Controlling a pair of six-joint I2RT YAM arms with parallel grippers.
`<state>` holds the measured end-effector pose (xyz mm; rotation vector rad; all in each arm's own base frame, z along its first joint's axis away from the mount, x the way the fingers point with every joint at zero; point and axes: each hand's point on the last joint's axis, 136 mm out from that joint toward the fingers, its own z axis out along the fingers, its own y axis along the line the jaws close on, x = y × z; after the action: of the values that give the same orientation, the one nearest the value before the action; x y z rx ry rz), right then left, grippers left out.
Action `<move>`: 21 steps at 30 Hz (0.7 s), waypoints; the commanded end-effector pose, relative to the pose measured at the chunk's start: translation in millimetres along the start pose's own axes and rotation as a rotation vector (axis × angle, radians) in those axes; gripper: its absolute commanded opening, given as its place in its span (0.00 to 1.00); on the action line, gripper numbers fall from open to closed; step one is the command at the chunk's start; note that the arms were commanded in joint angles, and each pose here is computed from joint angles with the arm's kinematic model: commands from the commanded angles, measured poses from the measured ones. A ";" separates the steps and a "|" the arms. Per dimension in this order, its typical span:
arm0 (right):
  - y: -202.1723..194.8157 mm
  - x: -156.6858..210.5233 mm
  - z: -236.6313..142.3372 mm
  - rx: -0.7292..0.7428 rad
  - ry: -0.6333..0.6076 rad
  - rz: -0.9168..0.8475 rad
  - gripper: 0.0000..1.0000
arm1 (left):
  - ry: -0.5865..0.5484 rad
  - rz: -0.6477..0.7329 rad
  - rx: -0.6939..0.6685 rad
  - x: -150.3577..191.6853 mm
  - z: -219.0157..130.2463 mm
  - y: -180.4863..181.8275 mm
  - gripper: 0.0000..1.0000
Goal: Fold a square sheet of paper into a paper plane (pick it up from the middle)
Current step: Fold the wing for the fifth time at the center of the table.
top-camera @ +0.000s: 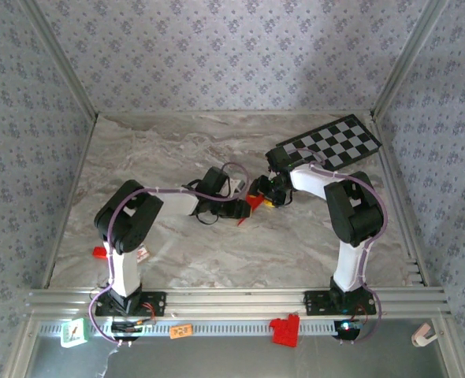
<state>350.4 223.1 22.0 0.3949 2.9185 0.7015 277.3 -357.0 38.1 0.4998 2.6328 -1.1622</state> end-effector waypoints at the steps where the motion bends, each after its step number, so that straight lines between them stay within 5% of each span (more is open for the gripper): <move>1: -67.4 31.8 40.8 0.220 0.101 0.060 0.60 | 0.009 0.069 -0.027 -1.8 0.7 -0.3 0.37; 21: -73.2 35.2 37.5 0.210 0.100 0.074 0.58 | -0.092 0.035 -0.013 -22.1 -20.2 -11.2 0.34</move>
<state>349.6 221.1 21.0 0.3973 2.9062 0.7121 284.3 -354.0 44.3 0.5091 2.6088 -1.0993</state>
